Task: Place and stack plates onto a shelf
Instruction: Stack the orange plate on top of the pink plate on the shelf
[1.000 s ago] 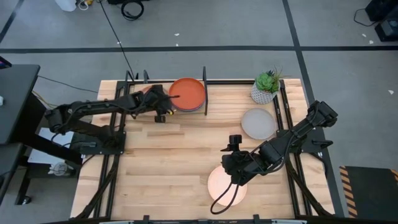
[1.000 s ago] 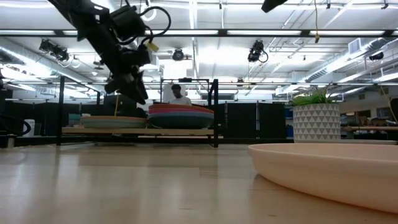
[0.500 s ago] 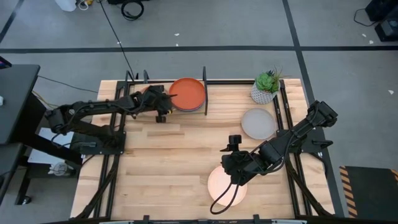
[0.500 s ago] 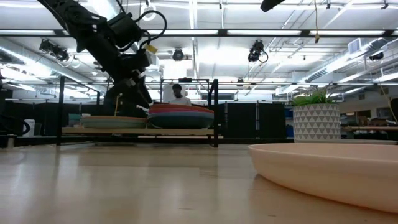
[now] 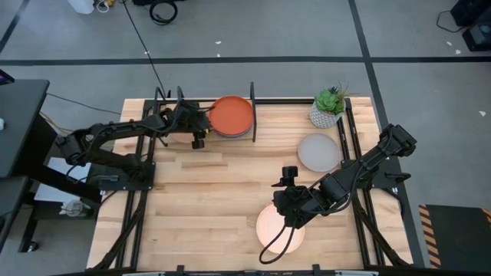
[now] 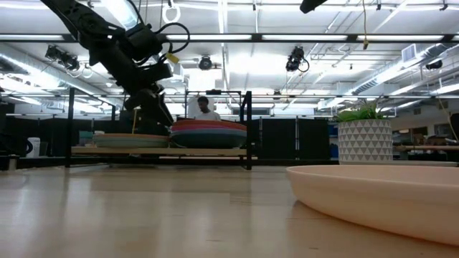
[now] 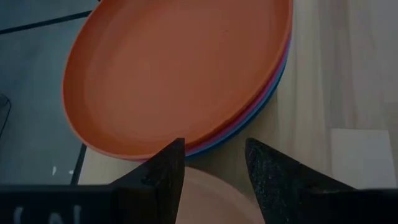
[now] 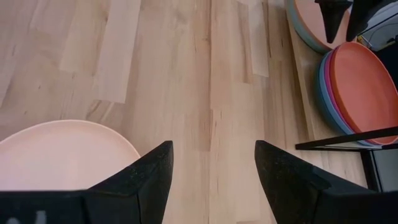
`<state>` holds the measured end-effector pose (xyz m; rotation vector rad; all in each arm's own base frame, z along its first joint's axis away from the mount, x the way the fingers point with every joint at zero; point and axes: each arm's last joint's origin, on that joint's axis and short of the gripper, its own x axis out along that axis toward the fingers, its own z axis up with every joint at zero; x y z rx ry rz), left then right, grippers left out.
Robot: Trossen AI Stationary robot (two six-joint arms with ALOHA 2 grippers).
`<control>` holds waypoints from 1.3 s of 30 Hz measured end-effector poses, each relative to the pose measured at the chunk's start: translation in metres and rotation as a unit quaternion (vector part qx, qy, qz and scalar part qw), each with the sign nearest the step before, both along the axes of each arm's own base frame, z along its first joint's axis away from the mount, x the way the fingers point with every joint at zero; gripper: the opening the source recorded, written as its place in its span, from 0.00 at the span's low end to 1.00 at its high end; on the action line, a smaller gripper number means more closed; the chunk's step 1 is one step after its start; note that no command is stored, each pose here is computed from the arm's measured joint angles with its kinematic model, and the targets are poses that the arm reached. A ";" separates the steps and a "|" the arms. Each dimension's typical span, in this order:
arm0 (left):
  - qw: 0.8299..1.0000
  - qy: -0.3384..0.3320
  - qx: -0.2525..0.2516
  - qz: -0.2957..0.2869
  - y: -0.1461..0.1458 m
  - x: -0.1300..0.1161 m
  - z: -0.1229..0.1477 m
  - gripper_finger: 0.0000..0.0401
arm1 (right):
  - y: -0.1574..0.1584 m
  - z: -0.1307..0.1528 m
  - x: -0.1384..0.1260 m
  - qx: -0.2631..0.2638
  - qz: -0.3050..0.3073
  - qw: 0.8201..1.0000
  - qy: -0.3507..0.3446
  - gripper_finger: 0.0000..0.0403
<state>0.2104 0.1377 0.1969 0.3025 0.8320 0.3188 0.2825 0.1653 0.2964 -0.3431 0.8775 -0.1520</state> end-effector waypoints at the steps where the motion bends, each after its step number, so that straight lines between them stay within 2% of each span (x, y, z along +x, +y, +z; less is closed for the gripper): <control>1: 1.000 0.000 0.000 0.000 0.000 0.000 0.000 0.44 | 0.000 0.000 0.000 0.000 0.000 1.000 0.000 0.58; 10: 1.000 0.004 -0.025 -0.001 0.000 0.002 -0.006 0.44 | 0.001 0.001 0.001 0.003 0.000 1.000 -0.005 0.58; 23: 1.000 -0.021 0.005 -0.007 -0.001 -0.004 0.009 0.44 | -0.001 0.001 0.002 -0.004 0.007 1.000 -0.002 0.58; 28: 0.997 -0.072 0.021 0.029 0.012 -0.005 0.017 0.44 | -0.004 0.002 0.006 -0.005 0.007 1.000 -0.010 0.58; 32: 0.992 -0.109 0.011 0.068 0.021 -0.009 0.021 0.44 | -0.005 0.002 0.007 -0.004 0.008 1.000 -0.010 0.58; 39: 0.990 -0.085 -0.039 0.106 0.034 -0.007 -0.002 0.44 | -0.005 0.002 0.007 -0.003 0.008 1.000 -0.009 0.58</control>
